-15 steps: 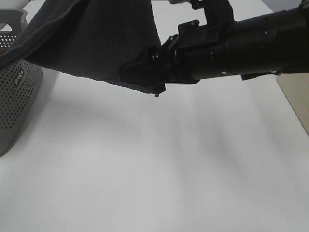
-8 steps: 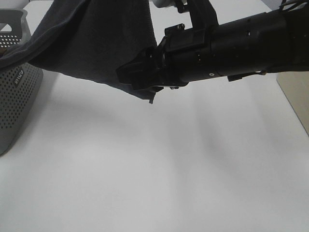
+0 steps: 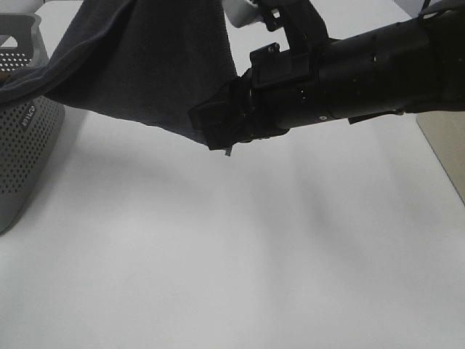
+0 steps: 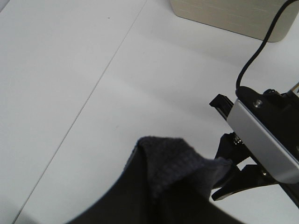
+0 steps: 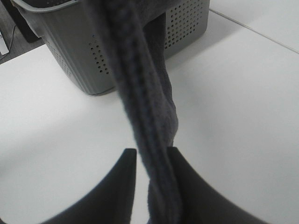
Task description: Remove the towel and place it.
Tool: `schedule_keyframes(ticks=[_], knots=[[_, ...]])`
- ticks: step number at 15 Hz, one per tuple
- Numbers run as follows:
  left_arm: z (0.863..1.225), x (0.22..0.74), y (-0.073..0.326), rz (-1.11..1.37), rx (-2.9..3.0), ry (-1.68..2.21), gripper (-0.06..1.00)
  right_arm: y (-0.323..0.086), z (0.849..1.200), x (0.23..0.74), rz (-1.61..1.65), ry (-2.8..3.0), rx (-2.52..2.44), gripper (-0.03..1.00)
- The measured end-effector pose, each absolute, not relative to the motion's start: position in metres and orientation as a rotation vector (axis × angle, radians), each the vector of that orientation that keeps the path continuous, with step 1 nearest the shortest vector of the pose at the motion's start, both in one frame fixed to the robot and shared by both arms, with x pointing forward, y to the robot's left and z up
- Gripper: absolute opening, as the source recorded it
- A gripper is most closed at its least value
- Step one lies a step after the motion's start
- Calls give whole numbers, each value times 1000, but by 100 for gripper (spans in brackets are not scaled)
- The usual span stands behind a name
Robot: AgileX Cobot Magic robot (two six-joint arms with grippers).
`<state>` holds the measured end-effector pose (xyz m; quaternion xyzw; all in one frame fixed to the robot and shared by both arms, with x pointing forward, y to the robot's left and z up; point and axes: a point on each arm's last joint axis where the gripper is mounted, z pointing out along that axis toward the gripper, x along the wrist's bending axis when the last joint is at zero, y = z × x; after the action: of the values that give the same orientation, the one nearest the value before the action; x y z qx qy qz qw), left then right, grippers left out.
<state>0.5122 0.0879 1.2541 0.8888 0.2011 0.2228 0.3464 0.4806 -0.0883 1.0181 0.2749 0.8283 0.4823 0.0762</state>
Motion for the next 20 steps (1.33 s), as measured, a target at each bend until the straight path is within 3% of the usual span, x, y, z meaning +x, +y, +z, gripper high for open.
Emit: schedule_keyframes(ticks=[3,8,12,16,20], knots=[[1254,513,89,591,2311,524,0,-89,1016,480,1416,2504,811,1],[1253,517,93,662,2340,538,0,-90,1021,474,1213,2732,897,1],[1247,523,92,698,2374,523,0,-98,1070,488,861,2754,1103,1],[1247,524,92,738,2393,475,0,-106,1130,501,784,2572,1224,1],[1255,534,97,933,2345,477,0,-124,1178,508,673,2366,1230,1]])
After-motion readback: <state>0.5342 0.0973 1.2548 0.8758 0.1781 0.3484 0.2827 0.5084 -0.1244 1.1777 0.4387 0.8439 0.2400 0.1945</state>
